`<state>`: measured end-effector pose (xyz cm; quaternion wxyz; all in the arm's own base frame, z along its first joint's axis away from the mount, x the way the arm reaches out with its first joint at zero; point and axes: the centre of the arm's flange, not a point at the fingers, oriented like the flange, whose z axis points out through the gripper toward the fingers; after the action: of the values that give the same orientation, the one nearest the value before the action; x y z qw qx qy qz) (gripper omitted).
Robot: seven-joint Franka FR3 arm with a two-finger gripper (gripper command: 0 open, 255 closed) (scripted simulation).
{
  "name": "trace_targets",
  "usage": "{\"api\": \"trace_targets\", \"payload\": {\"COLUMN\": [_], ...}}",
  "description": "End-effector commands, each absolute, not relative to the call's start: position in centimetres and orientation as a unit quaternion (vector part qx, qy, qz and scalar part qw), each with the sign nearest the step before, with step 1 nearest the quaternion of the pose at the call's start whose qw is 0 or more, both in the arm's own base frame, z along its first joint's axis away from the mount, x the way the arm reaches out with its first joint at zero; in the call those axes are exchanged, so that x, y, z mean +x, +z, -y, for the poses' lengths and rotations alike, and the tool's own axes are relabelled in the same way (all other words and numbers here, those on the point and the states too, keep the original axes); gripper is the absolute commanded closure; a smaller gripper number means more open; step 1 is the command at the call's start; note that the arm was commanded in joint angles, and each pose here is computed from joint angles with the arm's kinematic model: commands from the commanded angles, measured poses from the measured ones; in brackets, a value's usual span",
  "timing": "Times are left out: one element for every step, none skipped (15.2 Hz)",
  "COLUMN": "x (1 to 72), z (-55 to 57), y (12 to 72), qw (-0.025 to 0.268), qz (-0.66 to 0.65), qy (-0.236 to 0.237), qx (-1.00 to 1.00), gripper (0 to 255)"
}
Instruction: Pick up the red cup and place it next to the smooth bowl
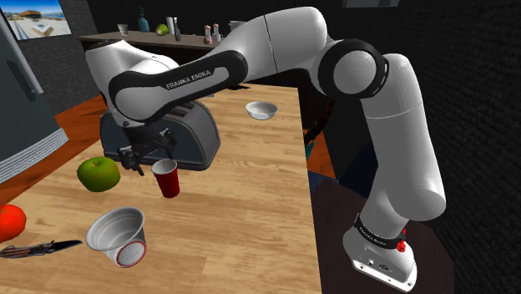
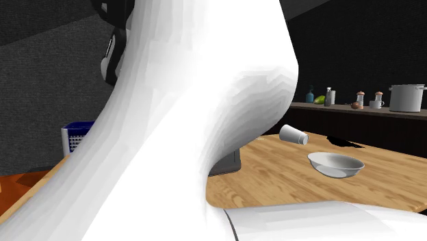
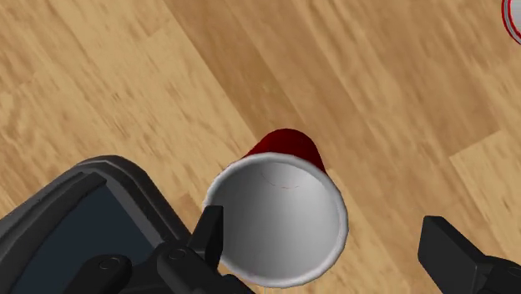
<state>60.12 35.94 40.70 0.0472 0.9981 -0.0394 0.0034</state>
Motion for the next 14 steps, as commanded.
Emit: {"api": "trace_targets", "payload": {"x": [60.7, 60.7, 60.7, 60.7, 60.7, 60.7, 60.7, 60.7, 60.7, 60.7, 60.7, 60.7, 60.7, 60.7], "z": [-37.0, -36.9, -36.9, -36.8, -36.8, -36.7, -36.7, -36.6, -36.6, -36.6, -36.6, -36.6, -36.6, -36.6], "y": [39.2, 38.7, 38.1, 37.6, 37.1, 36.6, 36.0, 35.7, 35.7, 35.7, 35.7, 35.7, 35.7, 35.7], "qw": [0.049, 0.049, 0.049, 0.049, 0.049, 0.049, 0.049, 0.049, 0.049, 0.049, 0.049, 0.049, 0.049, 0.049], "qz": [0.04, 0.04, 0.04, 0.04, 0.04, 0.04, 0.04, 0.04, 0.04, 0.04, 0.04, 0.04, 0.04, 0.04], "qy": [0.002, 0.002, 0.002, 0.002, 0.002, 0.002, 0.002, 0.002, 0.002, 0.002, 0.002, 0.002, 0.002, 0.002], "qx": [0.998, 0.998, 0.998, 0.998, 0.998, 0.998, 0.998, 0.998, 0.998, 0.998, 0.998, 0.998, 0.998, 0.998], "gripper": [0, 0, 0, 0, 0, 0, 0, 0, 0, 0, 0, 0, 0, 0]}}
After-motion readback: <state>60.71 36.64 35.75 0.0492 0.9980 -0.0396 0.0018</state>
